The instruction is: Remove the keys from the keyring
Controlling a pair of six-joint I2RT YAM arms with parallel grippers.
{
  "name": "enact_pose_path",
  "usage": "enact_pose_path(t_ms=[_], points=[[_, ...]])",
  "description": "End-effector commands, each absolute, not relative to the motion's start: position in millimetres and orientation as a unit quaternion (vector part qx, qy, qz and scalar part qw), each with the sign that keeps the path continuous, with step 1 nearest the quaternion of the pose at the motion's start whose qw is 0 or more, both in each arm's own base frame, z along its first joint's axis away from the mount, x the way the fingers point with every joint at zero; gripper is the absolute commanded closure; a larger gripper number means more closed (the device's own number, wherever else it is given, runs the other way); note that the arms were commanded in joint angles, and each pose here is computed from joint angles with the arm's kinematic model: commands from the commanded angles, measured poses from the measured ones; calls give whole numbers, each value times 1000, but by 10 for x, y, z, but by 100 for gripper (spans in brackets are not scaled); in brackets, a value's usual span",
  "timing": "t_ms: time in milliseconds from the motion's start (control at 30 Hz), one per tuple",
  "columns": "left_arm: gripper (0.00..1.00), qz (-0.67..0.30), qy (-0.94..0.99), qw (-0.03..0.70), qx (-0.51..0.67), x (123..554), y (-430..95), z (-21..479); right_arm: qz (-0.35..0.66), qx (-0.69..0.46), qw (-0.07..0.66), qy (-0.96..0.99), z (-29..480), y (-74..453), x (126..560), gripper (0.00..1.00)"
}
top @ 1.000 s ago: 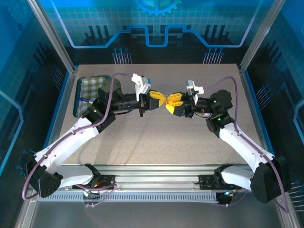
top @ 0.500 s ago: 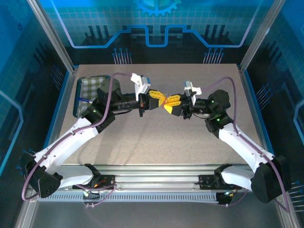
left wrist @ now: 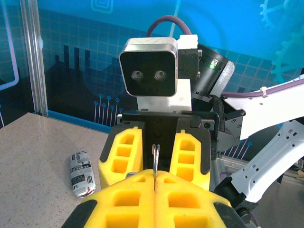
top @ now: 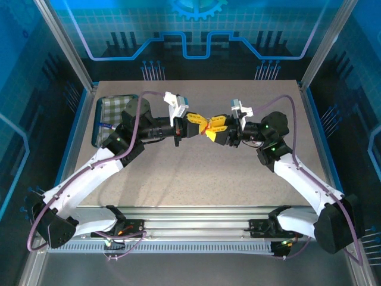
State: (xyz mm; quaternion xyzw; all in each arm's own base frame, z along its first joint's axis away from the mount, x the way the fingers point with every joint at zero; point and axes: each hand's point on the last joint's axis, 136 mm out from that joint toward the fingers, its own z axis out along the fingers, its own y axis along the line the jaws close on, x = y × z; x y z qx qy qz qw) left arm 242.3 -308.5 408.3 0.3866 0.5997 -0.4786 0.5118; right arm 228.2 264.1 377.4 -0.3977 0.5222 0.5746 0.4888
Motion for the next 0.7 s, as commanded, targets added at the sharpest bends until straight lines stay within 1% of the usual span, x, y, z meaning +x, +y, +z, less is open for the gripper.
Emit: enact_pose_path(t_ms=[0,33,100,133,200,367,467,533,667], points=[[100,-482,577,533,388,2364,-3021,4302,596,-415,482,491,3969,2668,2190,77],[100,-482,577,533,388,2366,-3019,4303,600,-415,480,487,3983,2665,2191,78],[100,-484,575,533,389,2357,-3023,4315,606,-414,474,486,3987,2670,2203,79],[100,-484,575,533,388,2358,-3021,4317,609,-412,472,486,3989,2670,2217,77],[100,-484,574,534,388,2354,-3021,4324,616,-410,465,485,3993,2675,2218,72],[100,-484,575,535,387,2354,-3013,4321,626,-408,459,480,4017,2670,2216,71],[100,-484,574,534,388,2348,-3016,4321,627,-406,460,480,4027,2661,2220,75],[100,-484,575,534,388,2353,-3015,4316,627,-403,462,481,4029,2651,2227,81],[100,-482,577,534,386,2360,-3012,4306,627,-393,466,486,4019,2609,2271,82]])
